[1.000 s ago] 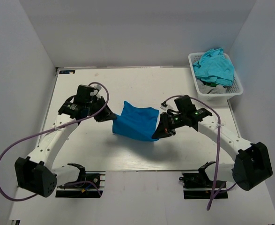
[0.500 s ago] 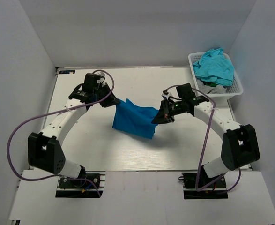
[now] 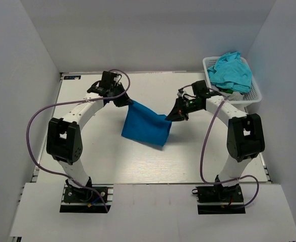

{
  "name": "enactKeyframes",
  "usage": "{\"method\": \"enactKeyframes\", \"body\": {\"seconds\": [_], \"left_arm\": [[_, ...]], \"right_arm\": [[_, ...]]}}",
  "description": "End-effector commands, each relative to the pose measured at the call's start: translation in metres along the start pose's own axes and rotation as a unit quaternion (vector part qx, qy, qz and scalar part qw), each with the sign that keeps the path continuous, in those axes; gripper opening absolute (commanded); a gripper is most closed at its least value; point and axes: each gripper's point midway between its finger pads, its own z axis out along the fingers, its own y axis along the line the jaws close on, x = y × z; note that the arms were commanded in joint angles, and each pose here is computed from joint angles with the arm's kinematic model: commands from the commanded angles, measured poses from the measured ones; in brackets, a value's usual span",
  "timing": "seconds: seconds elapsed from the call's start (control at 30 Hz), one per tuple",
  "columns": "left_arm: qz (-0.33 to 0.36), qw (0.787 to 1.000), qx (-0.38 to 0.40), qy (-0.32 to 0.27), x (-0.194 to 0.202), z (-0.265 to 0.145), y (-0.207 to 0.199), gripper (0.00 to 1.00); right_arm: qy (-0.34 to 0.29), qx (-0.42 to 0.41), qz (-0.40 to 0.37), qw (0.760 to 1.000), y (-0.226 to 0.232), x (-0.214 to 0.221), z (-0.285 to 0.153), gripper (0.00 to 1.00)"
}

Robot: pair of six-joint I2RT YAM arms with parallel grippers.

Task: Fold and stack the t-shirts
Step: Fold the long partially folded tshirt into a neat square

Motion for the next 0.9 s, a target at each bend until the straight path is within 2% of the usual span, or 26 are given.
{"method": "enactKeyframes", "body": {"seconds": [0.0, 0.03, 0.07, 0.13, 0.17, 0.2, 0.23, 0.27, 0.37, 0.4, 0.53, 0.6, 0.73, 0.87], "left_arm": [[0.012, 0.998, 0.001, -0.063, -0.04, 0.003, -0.008, 0.0], [0.012, 0.998, -0.003, -0.065, -0.043, 0.007, -0.007, 0.0], [0.015, 0.998, -0.008, -0.059, -0.045, 0.019, -0.004, 0.0], [0.012, 0.998, -0.022, -0.05, -0.046, 0.029, 0.0, 0.0], [0.019, 0.998, -0.018, -0.055, -0.053, 0.031, -0.004, 0.06], [0.017, 0.998, -0.025, -0.046, -0.05, 0.043, 0.002, 0.24], [0.022, 0.998, -0.023, -0.049, -0.055, 0.045, -0.001, 0.75], [0.023, 0.998, -0.021, -0.051, -0.058, 0.048, -0.003, 0.99], [0.025, 0.998, -0.041, -0.048, -0.063, 0.051, 0.0, 0.99], [0.031, 0.998, -0.045, -0.043, -0.061, 0.051, 0.002, 0.99], [0.043, 0.996, -0.061, -0.041, -0.052, 0.041, 0.008, 0.99], [0.052, 0.996, -0.049, -0.047, -0.048, 0.032, 0.007, 0.99], [0.079, 0.995, 0.035, -0.039, -0.034, 0.019, -0.022, 0.99], [0.097, 0.991, 0.086, -0.019, -0.025, 0.018, -0.038, 0.99]], "right_arm": [[0.007, -0.006, 0.011, 1.0, -0.007, -0.014, 0.0, 0.0], [0.004, -0.003, 0.015, 1.0, -0.009, -0.02, 0.0, 0.0], [0.004, -0.002, 0.014, 1.0, -0.011, -0.025, 0.001, 0.12], [0.009, 0.009, 0.024, 1.0, -0.028, -0.039, 0.008, 0.27], [0.003, 0.015, 0.018, 1.0, -0.028, -0.046, 0.009, 0.39], [-0.009, 0.03, 0.008, 0.999, -0.036, -0.059, 0.011, 0.9], [-0.028, 0.038, 0.0, 0.999, -0.038, -0.076, 0.007, 0.9], [-0.054, 0.067, -0.009, 0.996, -0.041, -0.093, 0.005, 0.9], [-0.104, 0.108, -0.037, 0.988, -0.037, -0.121, -0.01, 0.9], [-0.135, 0.156, -0.043, 0.977, -0.048, -0.133, -0.017, 0.9], [-0.192, 0.228, -0.074, 0.952, -0.045, -0.13, -0.047, 0.9], [-0.187, 0.248, -0.103, 0.945, -0.051, -0.116, -0.045, 0.9], [-0.182, 0.232, -0.15, 0.944, -0.035, -0.093, -0.039, 0.9], [-0.182, 0.164, -0.195, 0.95, -0.005, -0.079, -0.018, 0.9]]}}
